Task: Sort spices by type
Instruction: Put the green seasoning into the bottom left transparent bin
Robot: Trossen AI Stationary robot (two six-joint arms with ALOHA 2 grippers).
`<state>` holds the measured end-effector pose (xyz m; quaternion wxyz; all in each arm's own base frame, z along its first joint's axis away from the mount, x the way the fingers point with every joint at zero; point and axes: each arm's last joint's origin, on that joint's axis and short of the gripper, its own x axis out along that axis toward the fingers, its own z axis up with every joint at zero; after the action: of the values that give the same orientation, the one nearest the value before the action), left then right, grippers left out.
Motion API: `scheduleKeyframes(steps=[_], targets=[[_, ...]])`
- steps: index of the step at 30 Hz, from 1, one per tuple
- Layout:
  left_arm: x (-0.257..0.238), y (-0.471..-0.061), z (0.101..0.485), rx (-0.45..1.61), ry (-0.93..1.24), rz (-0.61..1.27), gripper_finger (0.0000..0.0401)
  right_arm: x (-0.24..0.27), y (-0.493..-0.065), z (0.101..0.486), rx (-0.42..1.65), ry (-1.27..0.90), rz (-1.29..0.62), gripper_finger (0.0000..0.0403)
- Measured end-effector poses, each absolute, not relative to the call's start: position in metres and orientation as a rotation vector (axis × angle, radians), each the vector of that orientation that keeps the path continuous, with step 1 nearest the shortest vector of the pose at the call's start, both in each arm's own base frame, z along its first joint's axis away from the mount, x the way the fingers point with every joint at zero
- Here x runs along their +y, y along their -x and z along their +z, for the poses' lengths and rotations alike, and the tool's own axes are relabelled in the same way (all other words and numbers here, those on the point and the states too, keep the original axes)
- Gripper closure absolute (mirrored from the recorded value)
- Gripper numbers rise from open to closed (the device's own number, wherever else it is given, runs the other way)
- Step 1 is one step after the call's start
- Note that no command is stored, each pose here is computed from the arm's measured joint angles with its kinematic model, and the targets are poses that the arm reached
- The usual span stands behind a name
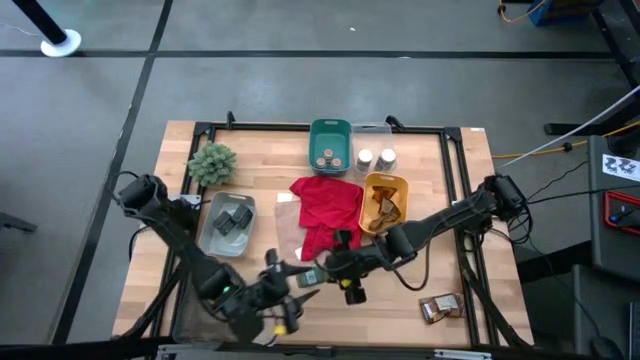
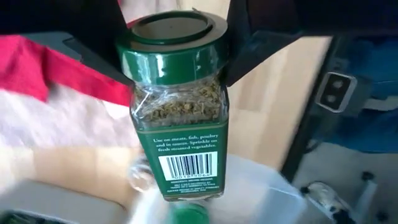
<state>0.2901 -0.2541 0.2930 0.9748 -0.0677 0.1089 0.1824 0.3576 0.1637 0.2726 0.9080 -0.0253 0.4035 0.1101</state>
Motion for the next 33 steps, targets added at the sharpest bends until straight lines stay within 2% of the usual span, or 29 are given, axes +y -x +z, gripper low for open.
scheduleKeyframes(steps=[5,13,22,33], targets=[[-0.234,-0.314,0.282,0.286,0.180,0.365,0.0166,0.150,-0.354,0.265,0.958,0.003,0.156,0.0197],[-0.207,-0.323,0.266,0.435,0.226,0.421,0.0166,0.147,-0.342,0.258,1.103,0.006,0.142,0.0190],[-0.199,-0.340,0.227,0.600,0.230,0.426,0.0166,0.148,-0.343,0.259,1.094,-0.005,0.149,0.0193],[-0.190,-0.353,0.212,0.644,0.248,0.431,0.0166,0.148,-0.342,0.257,1.117,-0.041,0.163,0.0195]])
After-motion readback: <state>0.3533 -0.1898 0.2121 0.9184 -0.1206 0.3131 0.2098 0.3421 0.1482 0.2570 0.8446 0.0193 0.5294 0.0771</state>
